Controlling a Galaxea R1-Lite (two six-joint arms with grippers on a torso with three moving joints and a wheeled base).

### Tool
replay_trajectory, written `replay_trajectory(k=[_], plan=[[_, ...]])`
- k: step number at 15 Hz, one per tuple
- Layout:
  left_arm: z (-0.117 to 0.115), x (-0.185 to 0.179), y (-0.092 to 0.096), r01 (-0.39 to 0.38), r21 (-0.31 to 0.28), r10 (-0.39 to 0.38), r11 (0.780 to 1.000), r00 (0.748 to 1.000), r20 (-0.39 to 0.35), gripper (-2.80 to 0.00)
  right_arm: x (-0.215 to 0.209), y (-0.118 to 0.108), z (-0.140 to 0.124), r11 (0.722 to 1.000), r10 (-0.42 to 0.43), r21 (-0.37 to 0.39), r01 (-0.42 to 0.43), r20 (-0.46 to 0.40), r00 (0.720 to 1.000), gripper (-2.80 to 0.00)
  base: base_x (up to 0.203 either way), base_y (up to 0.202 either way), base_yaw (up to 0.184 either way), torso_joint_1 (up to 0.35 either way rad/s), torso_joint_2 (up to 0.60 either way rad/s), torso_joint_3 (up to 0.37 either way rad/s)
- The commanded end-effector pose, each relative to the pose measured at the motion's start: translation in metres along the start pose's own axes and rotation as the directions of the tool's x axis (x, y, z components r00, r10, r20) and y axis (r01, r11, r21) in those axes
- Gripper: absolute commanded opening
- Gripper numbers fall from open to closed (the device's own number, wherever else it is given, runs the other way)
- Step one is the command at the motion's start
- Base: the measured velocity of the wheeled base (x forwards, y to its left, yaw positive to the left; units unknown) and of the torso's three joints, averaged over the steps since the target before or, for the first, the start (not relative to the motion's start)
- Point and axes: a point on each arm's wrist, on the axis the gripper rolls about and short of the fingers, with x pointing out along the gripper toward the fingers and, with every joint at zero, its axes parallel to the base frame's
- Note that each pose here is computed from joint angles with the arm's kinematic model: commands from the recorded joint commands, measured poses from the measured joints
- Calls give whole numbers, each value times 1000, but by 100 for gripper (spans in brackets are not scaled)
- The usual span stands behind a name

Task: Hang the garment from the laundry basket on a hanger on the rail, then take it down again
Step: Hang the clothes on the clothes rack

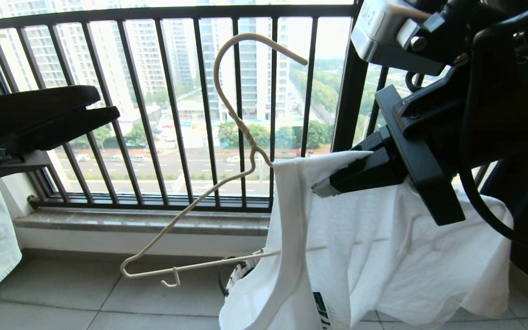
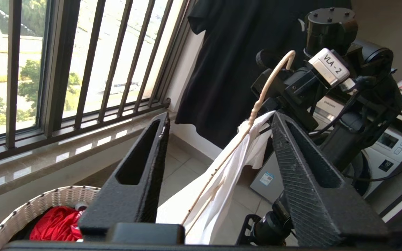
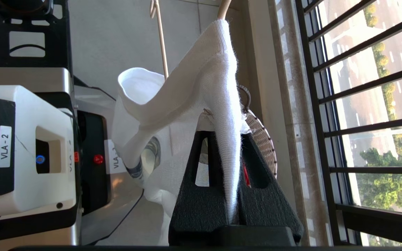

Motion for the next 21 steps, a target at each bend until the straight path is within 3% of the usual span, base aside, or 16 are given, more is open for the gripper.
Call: replay_trajectory(k=[1, 3, 5, 8, 12, 18, 21], plan=[[5, 1, -4, 12, 5, -12, 1000, 1000, 6, -280, 2, -5, -3, 1000, -8, 11, 8, -10, 1000, -280, 0, 0, 0, 0, 0, 0], [9, 1, -7, 17, 15, -17, 1000, 1000, 13, -280, 2, -12, -3, 997, -47, 57, 46, 18, 999, -280, 0, 0, 0, 0, 0, 0], [13, 2, -8, -1, -15, 1, 1000, 1000, 4, -280, 1, -19, 2, 989, -95, 123, 85, 71, 993, -280, 0, 0, 0, 0, 0, 0], [28, 6, -14, -90, -135, 86, 987, 996, -37, -280, -2, -27, 4, 980, -144, 155, 127, 111, 983, -280, 0, 0, 0, 0, 0, 0], [44, 10, -22, -202, -246, 188, 948, 979, -81, -280, -6, -36, 7, 959, -204, 232, 163, 166, 965, -280, 0, 0, 0, 0, 0, 0], [44, 20, -39, -219, -369, 143, 903, 964, -223, -280, -10, -46, 7, 924, -259, 336, 183, 198, 945, -280, 0, 0, 0, 0, 0, 0], [33, 38, -30, -262, -410, 148, 874, 946, -289, -280, -13, -51, 5, 905, -284, 379, 192, 203, 937, -280, 0, 0, 0, 0, 0, 0]])
